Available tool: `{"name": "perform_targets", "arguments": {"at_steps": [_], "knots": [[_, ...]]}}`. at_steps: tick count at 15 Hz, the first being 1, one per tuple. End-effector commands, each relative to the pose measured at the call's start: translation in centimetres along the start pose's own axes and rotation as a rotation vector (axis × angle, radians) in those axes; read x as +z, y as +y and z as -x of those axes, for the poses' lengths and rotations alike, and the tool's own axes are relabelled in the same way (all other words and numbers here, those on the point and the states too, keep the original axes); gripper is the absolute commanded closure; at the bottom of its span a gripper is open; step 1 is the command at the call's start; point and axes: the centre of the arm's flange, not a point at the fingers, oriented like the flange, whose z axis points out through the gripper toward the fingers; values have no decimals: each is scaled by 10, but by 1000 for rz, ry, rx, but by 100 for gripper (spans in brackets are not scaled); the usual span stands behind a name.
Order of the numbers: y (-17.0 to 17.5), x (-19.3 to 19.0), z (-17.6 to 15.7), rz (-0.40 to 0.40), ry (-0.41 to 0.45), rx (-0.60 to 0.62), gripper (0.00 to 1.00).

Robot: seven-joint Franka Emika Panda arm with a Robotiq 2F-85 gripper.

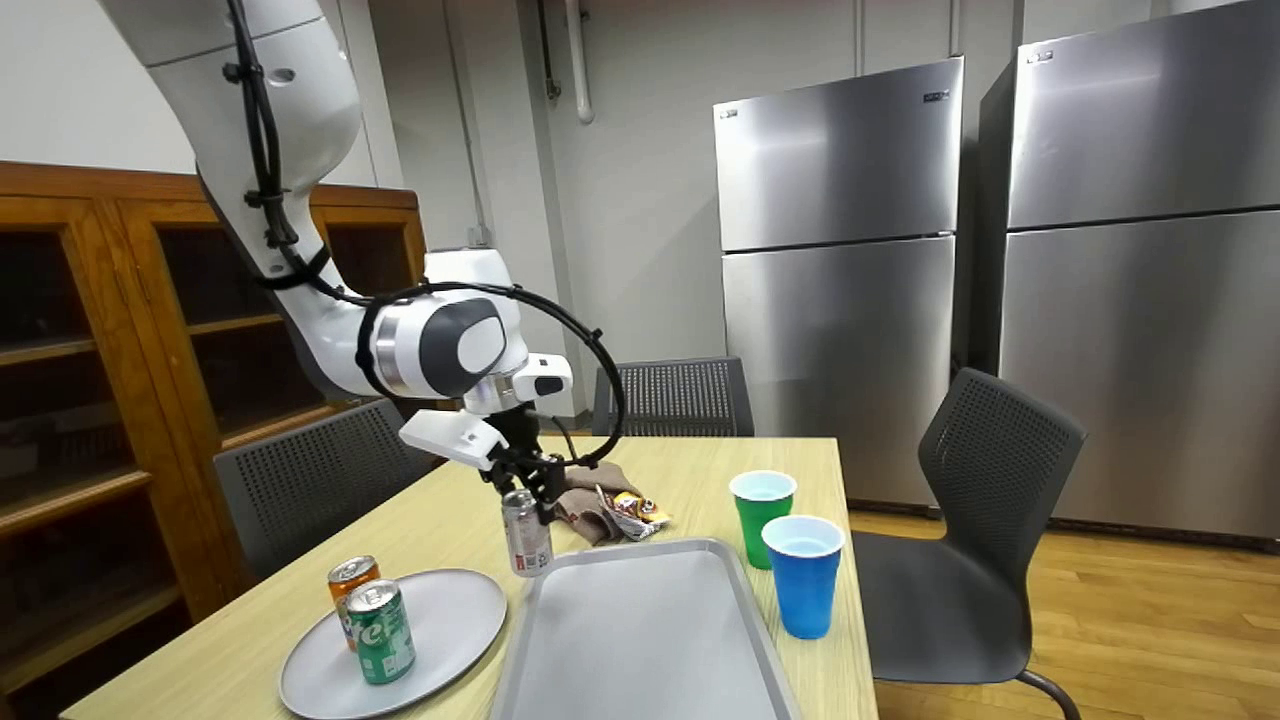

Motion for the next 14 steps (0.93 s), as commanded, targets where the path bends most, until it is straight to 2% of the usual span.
{"name": "perform_targets", "arguments": {"at_steps": [1, 14], "knots": [[28, -10, -10, 3, 16, 15, 61], [113, 15, -49, 85, 26, 160, 61]]}}
